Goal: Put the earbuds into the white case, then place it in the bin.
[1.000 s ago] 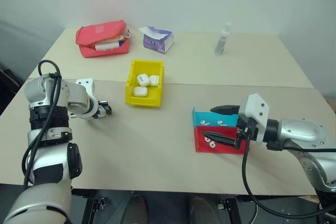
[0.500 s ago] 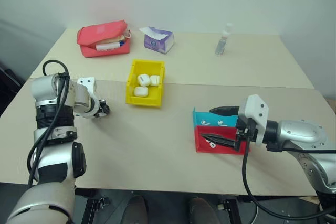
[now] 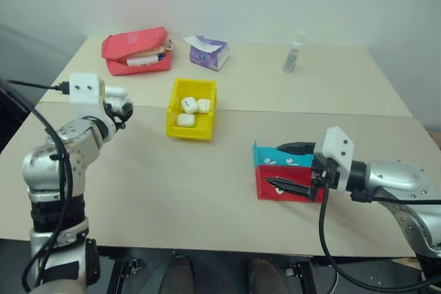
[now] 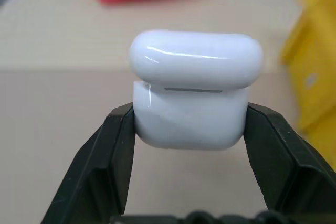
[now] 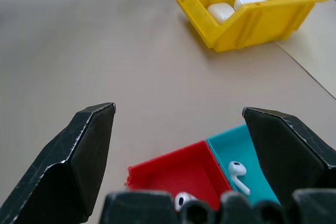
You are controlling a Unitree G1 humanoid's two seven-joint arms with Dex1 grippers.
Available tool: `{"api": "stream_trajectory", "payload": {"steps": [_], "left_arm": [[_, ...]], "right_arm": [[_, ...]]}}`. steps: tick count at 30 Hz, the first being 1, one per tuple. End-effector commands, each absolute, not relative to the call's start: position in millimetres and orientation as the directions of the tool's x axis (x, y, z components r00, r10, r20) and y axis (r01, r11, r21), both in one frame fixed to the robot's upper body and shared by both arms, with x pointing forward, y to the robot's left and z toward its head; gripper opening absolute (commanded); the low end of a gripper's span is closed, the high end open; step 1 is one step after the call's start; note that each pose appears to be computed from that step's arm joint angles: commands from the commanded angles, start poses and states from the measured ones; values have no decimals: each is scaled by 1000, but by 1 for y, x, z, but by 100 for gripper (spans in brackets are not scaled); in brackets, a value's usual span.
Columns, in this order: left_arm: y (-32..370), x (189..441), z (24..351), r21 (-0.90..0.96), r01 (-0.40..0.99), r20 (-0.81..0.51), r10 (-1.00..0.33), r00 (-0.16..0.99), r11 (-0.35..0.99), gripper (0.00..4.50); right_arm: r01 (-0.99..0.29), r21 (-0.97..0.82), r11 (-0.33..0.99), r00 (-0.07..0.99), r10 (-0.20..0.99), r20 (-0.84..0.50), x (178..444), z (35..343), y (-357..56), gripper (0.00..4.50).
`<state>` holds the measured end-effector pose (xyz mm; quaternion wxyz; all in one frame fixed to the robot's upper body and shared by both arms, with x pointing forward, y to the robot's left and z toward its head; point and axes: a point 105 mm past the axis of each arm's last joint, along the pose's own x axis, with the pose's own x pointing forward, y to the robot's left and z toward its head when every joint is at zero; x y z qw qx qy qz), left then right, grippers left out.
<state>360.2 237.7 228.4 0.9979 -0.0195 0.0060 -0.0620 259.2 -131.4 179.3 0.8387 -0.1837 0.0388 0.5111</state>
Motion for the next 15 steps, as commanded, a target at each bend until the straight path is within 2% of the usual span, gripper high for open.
{"api": "stream_trajectory", "payload": {"steps": [1, 4, 7, 12, 15], "left_arm": [[193, 341, 264, -31, 448, 203, -433, 878, 893, 279], [152, 322, 271, 68, 701, 273, -689, 672, 710, 279], [124, 305, 278, 127, 841, 341, -819, 461, 526, 279], [104, 275, 280, 179, 958, 411, -902, 134, 223, 279], [100, 266, 272, 198, 973, 410, -912, 29, 120, 279]], "right_arm": [[-863, -319, 391, 469, 856, -217, 257, 191, -127, 450], [-861, -330, 387, 468, 856, -220, 258, 192, -127, 450], [-855, -347, 385, 473, 853, -221, 259, 194, -128, 450], [-845, -377, 379, 479, 849, -221, 260, 196, -128, 450], [-838, -404, 367, 483, 844, -234, 260, 198, -130, 450]]}}
